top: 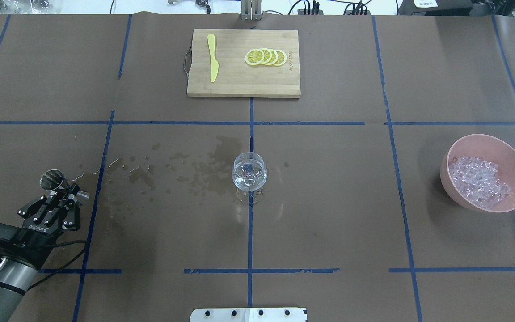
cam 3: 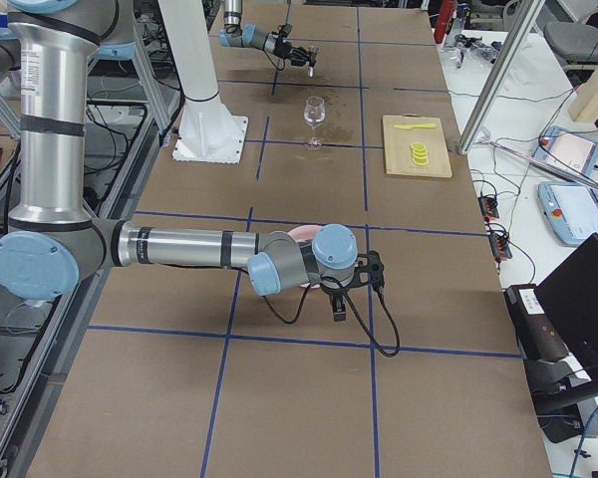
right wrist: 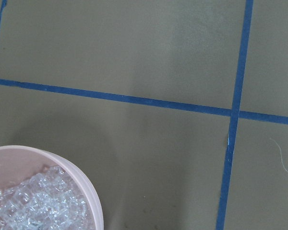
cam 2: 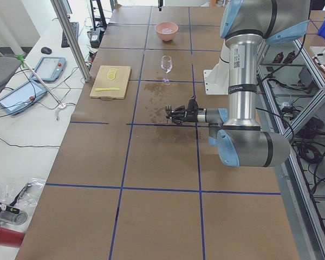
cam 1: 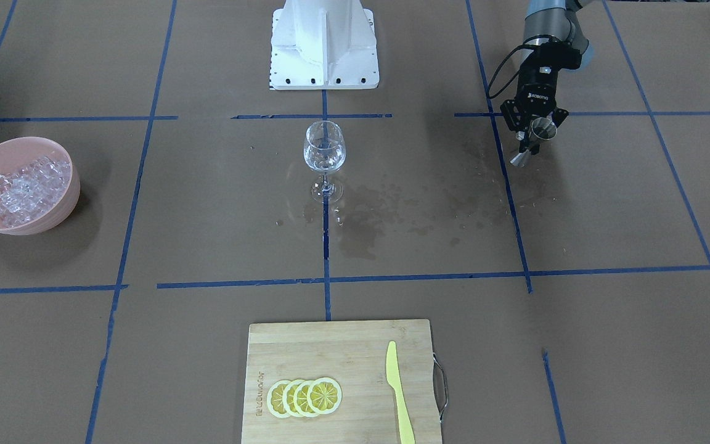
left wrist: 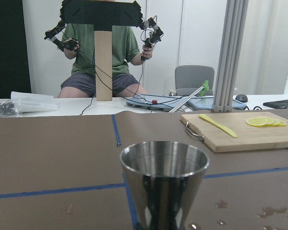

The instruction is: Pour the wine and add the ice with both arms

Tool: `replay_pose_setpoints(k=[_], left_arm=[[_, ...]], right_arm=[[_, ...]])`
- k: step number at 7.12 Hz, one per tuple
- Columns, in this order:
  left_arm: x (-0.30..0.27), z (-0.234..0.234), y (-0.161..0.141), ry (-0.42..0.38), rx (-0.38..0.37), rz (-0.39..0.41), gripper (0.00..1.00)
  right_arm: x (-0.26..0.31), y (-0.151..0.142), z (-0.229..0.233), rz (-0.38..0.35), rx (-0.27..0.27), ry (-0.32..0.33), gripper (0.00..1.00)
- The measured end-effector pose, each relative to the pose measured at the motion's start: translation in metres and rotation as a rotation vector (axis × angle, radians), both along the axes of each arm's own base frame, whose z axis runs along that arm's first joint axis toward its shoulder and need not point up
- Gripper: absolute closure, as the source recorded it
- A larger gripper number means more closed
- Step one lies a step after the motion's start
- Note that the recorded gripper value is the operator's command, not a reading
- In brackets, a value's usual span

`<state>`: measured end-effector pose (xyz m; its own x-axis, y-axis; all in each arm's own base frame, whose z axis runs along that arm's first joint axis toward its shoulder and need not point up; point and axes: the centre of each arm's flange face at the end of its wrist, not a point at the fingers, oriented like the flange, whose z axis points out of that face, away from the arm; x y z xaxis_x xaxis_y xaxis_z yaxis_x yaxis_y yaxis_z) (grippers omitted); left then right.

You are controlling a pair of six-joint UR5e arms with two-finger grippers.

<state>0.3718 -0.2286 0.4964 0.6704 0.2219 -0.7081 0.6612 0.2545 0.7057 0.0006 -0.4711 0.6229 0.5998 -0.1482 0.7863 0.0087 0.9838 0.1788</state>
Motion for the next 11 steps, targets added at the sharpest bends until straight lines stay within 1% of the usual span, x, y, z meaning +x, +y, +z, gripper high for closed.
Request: replay_pose_setpoints(k=[1,3,4,5,6,7,8,11], left_arm=[[0.001,-0.03,-0.001,-0.012,0.036,0.0,1.0],[0.022,-0.091,-0.003,0.032,0.075,-0.009,1.0],[0.035,-0.113,-0.004,0.035,0.091,-0.014,1.0],[0.05,-0.138,-0.006,0.001,0.123,-0.025,1.0],[0.06,-0.163,-0.008,-0.05,0.158,-0.042,1.0],[0.065,-0.176,-0.012,-0.113,0.184,-0.055,1.0],[0.071,-0.188,-0.015,-0.173,0.199,-0.064,1.0],[0.096,-0.229,-0.026,-0.283,0.212,-0.067,1.0]], right_arm=[[-0.002,-0.001,-0.001,-0.003,0.001,0.0,0.0],[-0.004,-0.002,-0.001,-0.007,0.001,0.0,0.0],[-0.005,-0.003,-0.001,-0.01,0.002,0.0,0.0],[-0.006,-0.004,-0.002,-0.011,0.005,-0.001,0.0],[-0.007,-0.006,-0.004,-0.011,0.008,-0.001,0.0],[-0.007,-0.008,-0.006,-0.012,0.011,-0.001,0.0],[-0.007,-0.009,-0.007,-0.011,0.012,-0.001,0.0],[-0.008,-0.01,-0.008,-0.012,0.015,-0.002,0.0]])
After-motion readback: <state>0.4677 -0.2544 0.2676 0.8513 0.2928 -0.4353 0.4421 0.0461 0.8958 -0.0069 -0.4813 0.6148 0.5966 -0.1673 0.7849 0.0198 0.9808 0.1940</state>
